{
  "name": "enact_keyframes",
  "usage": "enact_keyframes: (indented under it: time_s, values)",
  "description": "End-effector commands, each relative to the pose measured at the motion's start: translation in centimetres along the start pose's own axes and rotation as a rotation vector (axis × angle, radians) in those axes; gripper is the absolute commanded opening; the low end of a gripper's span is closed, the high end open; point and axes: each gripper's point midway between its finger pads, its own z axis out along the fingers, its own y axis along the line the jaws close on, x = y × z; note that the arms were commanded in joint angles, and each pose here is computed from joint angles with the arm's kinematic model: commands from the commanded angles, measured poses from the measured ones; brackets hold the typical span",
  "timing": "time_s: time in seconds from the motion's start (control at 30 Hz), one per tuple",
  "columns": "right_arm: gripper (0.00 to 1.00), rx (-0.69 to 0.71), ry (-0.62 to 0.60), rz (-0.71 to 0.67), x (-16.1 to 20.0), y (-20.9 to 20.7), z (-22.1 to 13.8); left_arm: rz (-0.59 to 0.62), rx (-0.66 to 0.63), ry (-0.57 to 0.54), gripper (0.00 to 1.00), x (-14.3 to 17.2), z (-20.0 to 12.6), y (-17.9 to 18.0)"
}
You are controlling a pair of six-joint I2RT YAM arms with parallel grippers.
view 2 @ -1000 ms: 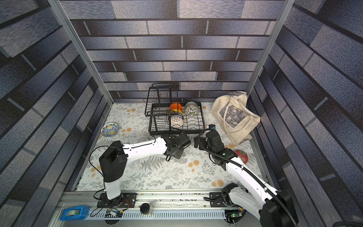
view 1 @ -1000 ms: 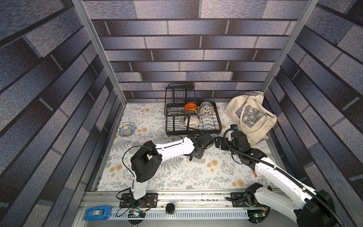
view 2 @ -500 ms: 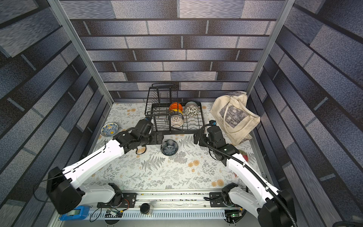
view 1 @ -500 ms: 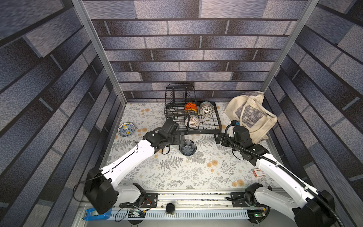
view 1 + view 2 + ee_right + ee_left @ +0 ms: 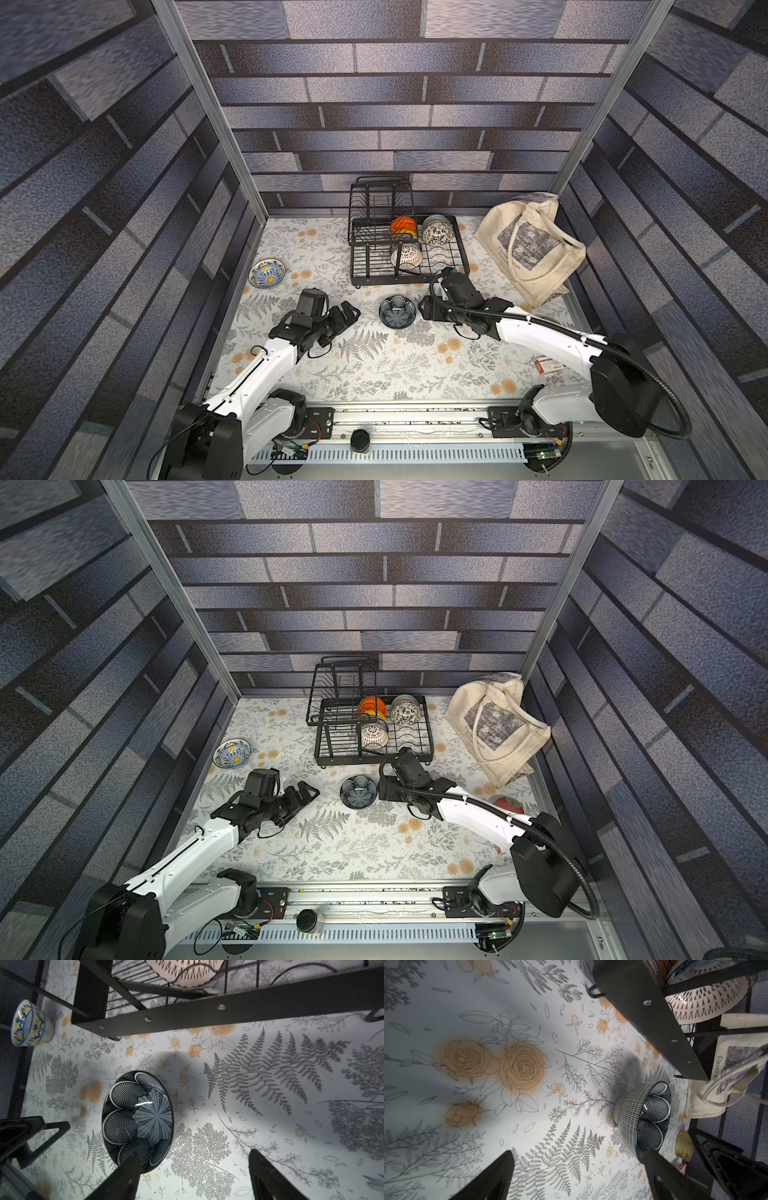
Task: Load bowls into a dish rack
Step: Pick up the bowl from the center of the table.
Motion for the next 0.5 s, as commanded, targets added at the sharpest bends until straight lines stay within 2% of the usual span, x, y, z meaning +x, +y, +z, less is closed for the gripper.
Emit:
enact_keyframes:
  time_s: [0.0,0.2,0.47]
  values:
    - [0.75,-0.052,-0.001,0.029,-0.6,2.5,1.1,-0.014,0.084,-0.018,1.00,-0.4,-0.2,-1.4]
    - [0.59,-0.043,0.055,0.019,0.0,3.5,3.5,-0.022,0.083,-0.004,1.00,0.2,0.0,-1.0]
    - [0.44,0.001,0.116,0.003,1.2,3.4,5.9,-0.031,0.082,-0.003,1.00,0.5,0.0,-0.7]
